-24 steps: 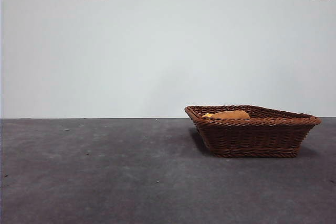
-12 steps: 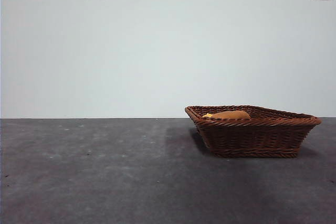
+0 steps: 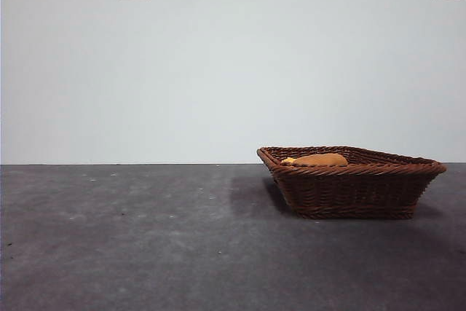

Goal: Help me put the vegetables on the table into the basket

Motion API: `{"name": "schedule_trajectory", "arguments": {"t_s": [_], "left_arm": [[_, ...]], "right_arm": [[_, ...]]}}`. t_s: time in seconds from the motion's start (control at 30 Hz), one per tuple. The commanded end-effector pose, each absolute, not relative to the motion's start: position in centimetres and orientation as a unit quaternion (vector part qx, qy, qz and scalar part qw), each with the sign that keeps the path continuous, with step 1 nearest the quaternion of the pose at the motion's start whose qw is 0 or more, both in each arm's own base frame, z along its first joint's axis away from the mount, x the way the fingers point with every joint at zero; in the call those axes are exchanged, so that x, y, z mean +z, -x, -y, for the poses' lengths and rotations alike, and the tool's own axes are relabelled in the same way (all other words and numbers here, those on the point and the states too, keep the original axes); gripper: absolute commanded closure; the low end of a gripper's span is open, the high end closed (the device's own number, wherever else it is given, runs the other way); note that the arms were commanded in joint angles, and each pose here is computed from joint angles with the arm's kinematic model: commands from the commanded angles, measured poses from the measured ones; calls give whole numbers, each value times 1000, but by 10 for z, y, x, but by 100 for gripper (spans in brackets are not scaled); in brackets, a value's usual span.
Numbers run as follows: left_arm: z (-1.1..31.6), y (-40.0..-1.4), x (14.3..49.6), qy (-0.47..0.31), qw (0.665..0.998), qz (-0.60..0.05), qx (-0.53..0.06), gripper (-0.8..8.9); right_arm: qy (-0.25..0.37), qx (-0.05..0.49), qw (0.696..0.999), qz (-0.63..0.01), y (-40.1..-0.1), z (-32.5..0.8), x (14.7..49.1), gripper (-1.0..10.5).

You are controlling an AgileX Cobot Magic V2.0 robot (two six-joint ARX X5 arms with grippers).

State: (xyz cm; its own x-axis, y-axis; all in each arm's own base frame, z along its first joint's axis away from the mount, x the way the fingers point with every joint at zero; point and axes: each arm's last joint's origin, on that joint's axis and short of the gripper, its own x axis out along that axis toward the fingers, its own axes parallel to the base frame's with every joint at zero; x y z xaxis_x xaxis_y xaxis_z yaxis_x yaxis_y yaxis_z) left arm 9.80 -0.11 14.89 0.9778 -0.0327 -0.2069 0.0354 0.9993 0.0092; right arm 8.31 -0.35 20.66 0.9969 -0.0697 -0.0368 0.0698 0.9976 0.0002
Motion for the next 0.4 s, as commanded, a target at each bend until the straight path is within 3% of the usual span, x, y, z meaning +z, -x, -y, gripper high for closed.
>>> {"name": "schedule_trajectory", "arguments": {"t_s": [0.03, 0.4], "left_arm": [[1, -98, 146, -11, 994, -106, -18, 816], [1, -98, 146, -11, 994, -106, -18, 816]], "right_arm": [[3, -36, 999, -41, -88, 4, 189, 947], [2, -35, 995, -95, -95, 4, 152, 947]]}}
